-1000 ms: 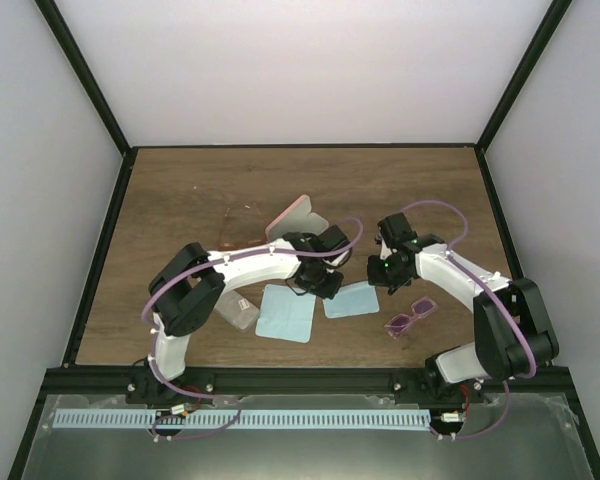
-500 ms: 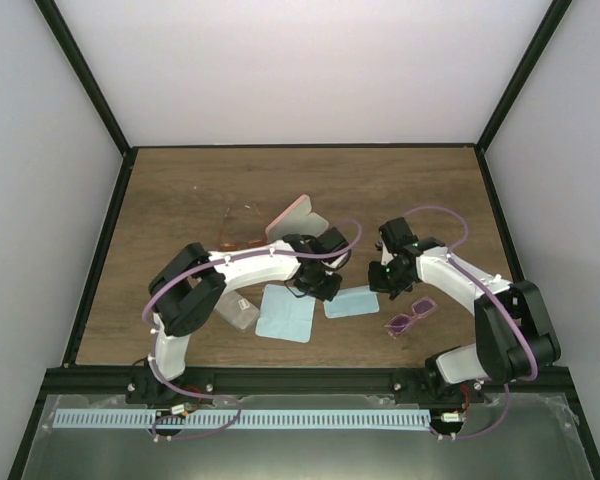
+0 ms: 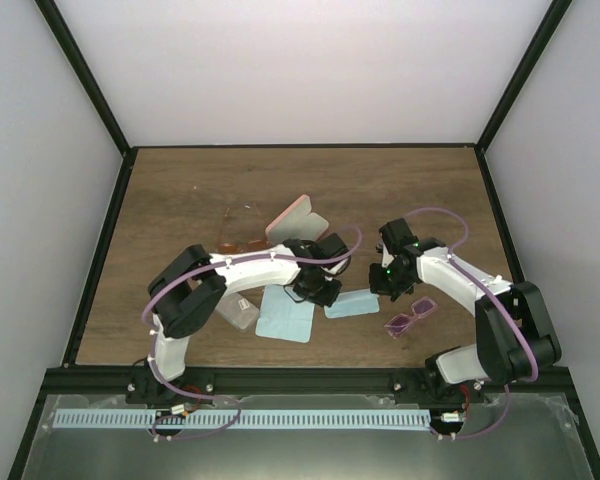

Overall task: Organize the sunglasses
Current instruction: Fold the glasses cleaning cloth at the center of the board.

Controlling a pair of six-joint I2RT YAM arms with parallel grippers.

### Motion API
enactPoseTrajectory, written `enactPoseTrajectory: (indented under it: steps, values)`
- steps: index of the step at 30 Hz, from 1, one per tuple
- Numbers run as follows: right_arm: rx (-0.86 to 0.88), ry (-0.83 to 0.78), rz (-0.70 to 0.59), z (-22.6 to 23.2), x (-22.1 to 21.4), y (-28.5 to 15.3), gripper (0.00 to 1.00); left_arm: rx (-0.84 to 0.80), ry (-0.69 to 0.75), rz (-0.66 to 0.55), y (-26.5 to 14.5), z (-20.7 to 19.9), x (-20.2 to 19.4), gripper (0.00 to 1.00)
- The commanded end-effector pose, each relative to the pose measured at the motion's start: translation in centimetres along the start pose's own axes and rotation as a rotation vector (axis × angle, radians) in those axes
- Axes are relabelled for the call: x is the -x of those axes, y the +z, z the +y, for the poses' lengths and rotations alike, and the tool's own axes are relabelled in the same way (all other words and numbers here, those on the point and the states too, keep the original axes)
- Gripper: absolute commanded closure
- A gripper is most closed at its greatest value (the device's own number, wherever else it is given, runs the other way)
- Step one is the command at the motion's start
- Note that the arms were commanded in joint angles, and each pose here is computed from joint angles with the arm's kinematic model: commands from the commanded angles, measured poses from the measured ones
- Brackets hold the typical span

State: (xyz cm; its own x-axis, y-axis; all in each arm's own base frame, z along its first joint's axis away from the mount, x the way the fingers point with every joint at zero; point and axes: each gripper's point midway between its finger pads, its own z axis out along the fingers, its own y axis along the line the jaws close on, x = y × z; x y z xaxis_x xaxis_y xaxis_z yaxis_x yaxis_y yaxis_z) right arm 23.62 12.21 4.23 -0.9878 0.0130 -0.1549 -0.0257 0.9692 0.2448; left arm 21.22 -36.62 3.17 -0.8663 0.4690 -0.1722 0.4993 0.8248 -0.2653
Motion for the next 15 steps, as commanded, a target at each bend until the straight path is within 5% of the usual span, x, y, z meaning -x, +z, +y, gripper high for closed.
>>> enactPoseTrajectory:
  steps: [1,15]
  values:
    - [0.001,-0.008,0.008,0.19,-0.51,-0.28,0.99,-0.027,0.008,-0.019,-0.73,-1.17,-0.03,0.96]
    - [0.003,-0.008,0.046,0.11,-1.08,0.39,0.99,-0.023,0.007,-0.014,-0.27,-1.12,-0.34,0.96]
